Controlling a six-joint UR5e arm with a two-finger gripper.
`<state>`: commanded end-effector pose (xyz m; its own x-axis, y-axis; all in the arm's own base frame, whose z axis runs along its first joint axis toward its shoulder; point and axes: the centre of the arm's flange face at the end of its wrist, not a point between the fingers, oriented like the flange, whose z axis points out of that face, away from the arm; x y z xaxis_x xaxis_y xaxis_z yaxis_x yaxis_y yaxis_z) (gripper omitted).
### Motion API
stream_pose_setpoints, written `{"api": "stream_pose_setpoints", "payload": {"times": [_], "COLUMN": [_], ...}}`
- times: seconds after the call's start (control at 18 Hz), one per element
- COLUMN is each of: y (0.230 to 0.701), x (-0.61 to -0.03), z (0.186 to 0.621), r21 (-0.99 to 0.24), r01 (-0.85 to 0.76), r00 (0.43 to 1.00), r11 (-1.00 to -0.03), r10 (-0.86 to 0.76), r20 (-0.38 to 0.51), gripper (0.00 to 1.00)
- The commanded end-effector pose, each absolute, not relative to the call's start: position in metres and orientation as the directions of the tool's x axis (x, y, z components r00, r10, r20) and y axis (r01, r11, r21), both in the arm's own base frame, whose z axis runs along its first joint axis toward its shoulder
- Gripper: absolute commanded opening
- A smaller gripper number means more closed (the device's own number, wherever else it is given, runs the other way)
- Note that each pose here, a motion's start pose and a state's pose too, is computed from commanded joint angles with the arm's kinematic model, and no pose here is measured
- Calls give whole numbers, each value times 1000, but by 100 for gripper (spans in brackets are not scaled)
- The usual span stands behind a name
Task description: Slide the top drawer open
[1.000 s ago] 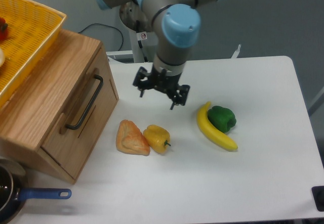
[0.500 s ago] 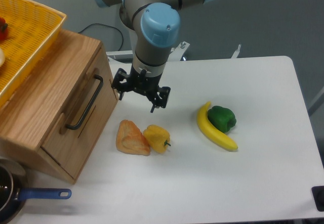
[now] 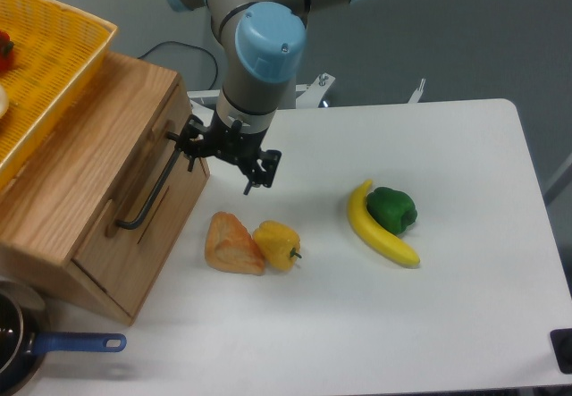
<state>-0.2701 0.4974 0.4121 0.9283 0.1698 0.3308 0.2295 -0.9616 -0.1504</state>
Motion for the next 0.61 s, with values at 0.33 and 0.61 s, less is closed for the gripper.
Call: {"api": "stream_pose_setpoints", "payload": {"times": [0.33, 0.61], "y": [498, 498], "x": [-274, -273], "z": [420, 426], "r21": [-155, -151], "r01": [232, 231], "r00": [929, 928], "r11": [-960, -961], "r10": [172, 171], "r20": [328, 331], "gripper": [100, 100]}}
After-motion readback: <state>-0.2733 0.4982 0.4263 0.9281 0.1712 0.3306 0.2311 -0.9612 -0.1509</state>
